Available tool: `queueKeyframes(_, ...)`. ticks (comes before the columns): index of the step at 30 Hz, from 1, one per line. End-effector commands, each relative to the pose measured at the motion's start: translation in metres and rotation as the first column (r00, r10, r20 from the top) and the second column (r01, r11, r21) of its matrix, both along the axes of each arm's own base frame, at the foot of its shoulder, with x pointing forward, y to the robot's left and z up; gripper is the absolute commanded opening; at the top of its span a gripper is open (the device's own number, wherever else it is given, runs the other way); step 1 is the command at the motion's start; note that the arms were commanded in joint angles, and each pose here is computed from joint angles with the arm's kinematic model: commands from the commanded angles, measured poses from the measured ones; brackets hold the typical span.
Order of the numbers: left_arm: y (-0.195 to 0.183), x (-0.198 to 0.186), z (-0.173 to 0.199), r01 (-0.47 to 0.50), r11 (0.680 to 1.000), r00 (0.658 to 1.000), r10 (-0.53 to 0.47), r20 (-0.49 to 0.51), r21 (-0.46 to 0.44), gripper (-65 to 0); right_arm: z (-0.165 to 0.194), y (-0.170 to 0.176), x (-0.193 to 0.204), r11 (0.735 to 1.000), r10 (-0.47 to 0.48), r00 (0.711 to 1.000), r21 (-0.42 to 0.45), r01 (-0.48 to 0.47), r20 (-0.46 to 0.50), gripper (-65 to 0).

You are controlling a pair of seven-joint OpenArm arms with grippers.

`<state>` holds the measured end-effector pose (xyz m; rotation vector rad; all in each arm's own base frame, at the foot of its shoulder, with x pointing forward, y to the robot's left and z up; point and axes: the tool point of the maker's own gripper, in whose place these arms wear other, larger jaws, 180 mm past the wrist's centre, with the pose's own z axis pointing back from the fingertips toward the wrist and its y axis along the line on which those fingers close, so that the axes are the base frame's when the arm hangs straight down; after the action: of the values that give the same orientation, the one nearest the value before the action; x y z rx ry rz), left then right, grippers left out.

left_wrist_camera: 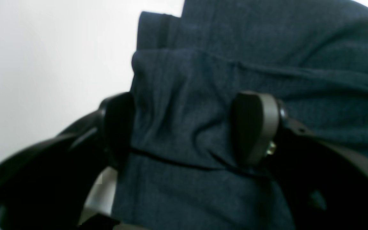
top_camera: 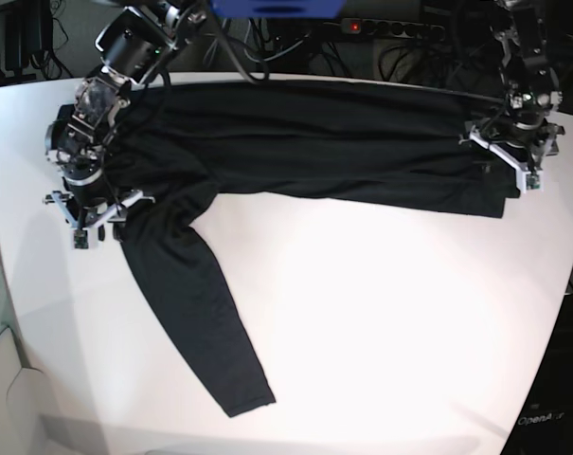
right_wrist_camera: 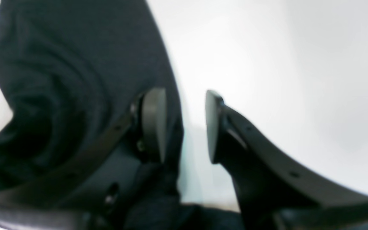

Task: Fold the T-shirt properly
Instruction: 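Move the right gripper down the trailing sleeve and grasp it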

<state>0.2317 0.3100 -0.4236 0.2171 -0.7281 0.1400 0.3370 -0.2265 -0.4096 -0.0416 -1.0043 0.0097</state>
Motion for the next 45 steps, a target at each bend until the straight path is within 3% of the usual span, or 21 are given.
queueKeyframes(1,0.007,-0.006,-0.001,-0.006,1.000,0.999,0.007,-0.037,0.029,-17.9,0.015,-0.002,0.013,1.000,0.000,0.998,-0.004,0.000,0.056,-42.4)
queueKeyframes(15,-0.001,0.000,0.001,-0.002,1.000,1.000,0.002,-0.022,0.020,-17.9,0.012,0.000,0.013,1.000,0.004,0.999,0.004,-0.004,0.049,-42.4)
queueKeyframes(22,-0.003,0.010,0.009,0.000,1.000,1.000,0.000,0.006,0.015,-17.9,-0.006,0.009,0.029,0.998,0.034,0.999,0.055,-0.035,0.010,-42.4)
queueKeyframes(34,-0.003,0.012,0.014,0.003,1.000,1.000,-0.004,0.018,0.025,-17.9,0.031,-0.015,0.070,0.999,0.042,0.997,-0.036,-0.040,0.064,-42.4)
queueKeyframes(41,-0.003,0.013,0.015,0.003,1.000,1.000,-0.003,0.018,0.025,-17.9,0.052,-0.012,0.089,0.998,0.050,0.992,-0.040,-0.046,0.113,-42.4)
queueKeyframes(45,-0.003,0.013,0.015,0.003,1.000,1.000,-0.003,0.018,0.025,-17.9,0.056,0.010,0.105,0.992,0.119,0.986,-0.045,-0.114,0.117,-42.4)
